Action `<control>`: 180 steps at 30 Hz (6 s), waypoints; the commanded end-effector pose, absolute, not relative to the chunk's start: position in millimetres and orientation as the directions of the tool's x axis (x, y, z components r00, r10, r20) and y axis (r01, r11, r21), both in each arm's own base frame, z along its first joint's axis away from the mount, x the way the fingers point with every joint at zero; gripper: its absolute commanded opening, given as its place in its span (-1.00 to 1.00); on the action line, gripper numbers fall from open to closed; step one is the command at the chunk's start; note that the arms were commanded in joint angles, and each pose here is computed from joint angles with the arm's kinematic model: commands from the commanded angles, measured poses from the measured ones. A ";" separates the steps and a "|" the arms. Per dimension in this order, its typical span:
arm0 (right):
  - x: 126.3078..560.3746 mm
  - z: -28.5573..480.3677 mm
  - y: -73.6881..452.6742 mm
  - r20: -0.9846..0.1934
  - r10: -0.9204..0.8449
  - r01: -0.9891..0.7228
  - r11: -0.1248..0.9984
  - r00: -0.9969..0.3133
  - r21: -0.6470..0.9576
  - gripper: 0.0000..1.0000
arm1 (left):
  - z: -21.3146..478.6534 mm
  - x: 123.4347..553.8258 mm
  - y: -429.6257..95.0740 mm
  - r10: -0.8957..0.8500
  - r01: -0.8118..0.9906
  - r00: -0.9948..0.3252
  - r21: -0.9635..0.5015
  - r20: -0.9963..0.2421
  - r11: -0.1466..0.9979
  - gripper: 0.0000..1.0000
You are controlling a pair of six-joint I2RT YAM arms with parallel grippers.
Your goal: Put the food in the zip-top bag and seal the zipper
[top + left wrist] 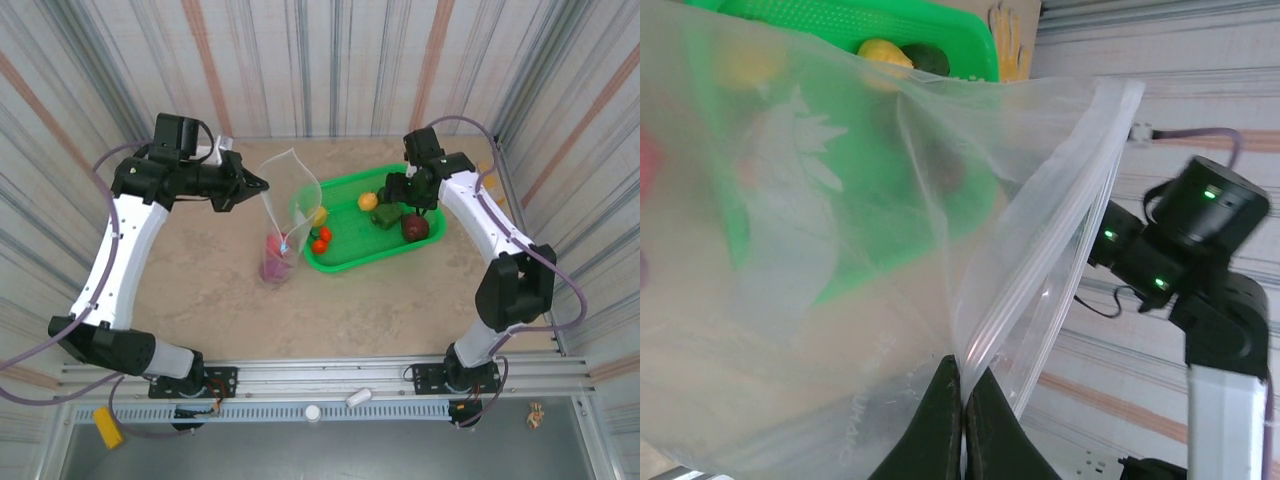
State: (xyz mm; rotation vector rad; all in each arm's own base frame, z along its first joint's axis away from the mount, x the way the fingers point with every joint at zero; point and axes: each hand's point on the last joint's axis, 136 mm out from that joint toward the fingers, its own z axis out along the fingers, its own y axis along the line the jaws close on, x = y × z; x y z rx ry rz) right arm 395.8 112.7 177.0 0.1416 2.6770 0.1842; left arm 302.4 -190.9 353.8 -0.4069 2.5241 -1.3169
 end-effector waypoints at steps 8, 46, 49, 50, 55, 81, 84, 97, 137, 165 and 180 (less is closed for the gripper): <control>410.5 109.8 82.5 -0.333 -0.010 0.021 0.996 -0.943 -0.089 0.67 | 353.6 298.3 -186.4 -0.394 -0.179 -0.917 -0.826 -0.056 0.534 -1.00; 365.5 82.0 80.8 -0.192 0.072 0.071 0.997 -0.979 0.008 0.64 | 355.4 280.3 -176.8 -0.473 -0.227 -0.880 -0.842 -0.037 0.489 -1.00; 363.7 68.6 83.6 -0.158 0.084 0.082 0.996 -0.984 0.019 0.65 | 353.9 279.3 -176.3 -0.477 -0.236 -0.878 -0.841 -0.030 0.487 -1.00; 363.5 64.4 84.5 -0.149 0.087 0.084 0.996 -0.985 0.022 0.66 | 354.3 278.5 -175.9 -0.478 -0.234 -0.878 -0.841 -0.032 0.487 -1.00; 367.4 49.8 89.6 -0.127 0.097 0.092 0.995 -0.987 0.041 0.73 | 351.5 278.0 -174.6 -0.483 -0.242 -0.875 -0.838 -0.030 0.490 -1.00; 379.3 226.3 138.5 -0.509 0.056 -0.032 0.986 -0.859 0.162 0.33 | 345.6 282.0 -174.6 -0.521 -0.291 -0.854 -0.837 0.009 0.463 -1.00; 372.4 272.6 166.3 -0.591 0.039 -0.121 0.966 -0.806 0.228 0.30 | 344.2 283.5 -175.2 -0.519 -0.291 -0.854 -0.837 0.008 0.464 -1.00; 297.8 433.9 308.9 -0.798 -0.071 -0.607 0.691 -0.598 0.393 0.25 | 340.4 288.1 -169.9 -0.568 -0.326 -0.823 -0.827 0.009 0.458 -1.00; 294.9 342.8 355.7 -0.701 -0.339 -0.599 0.786 -0.627 0.156 0.69 | 356.8 290.7 -195.0 -0.418 -0.187 -0.908 -0.878 -0.017 0.441 -1.00; 309.4 418.9 314.0 -0.769 -0.061 -0.540 0.746 -0.637 0.388 0.29 | 343.7 293.2 -191.9 -0.442 -0.222 -0.897 -0.863 -0.002 0.453 -1.00; 393.9 204.3 157.4 -0.459 0.024 -0.052 0.987 -0.888 0.152 0.75 | 351.4 292.6 -196.5 -0.424 -0.178 -0.905 -0.877 -0.032 0.446 -1.00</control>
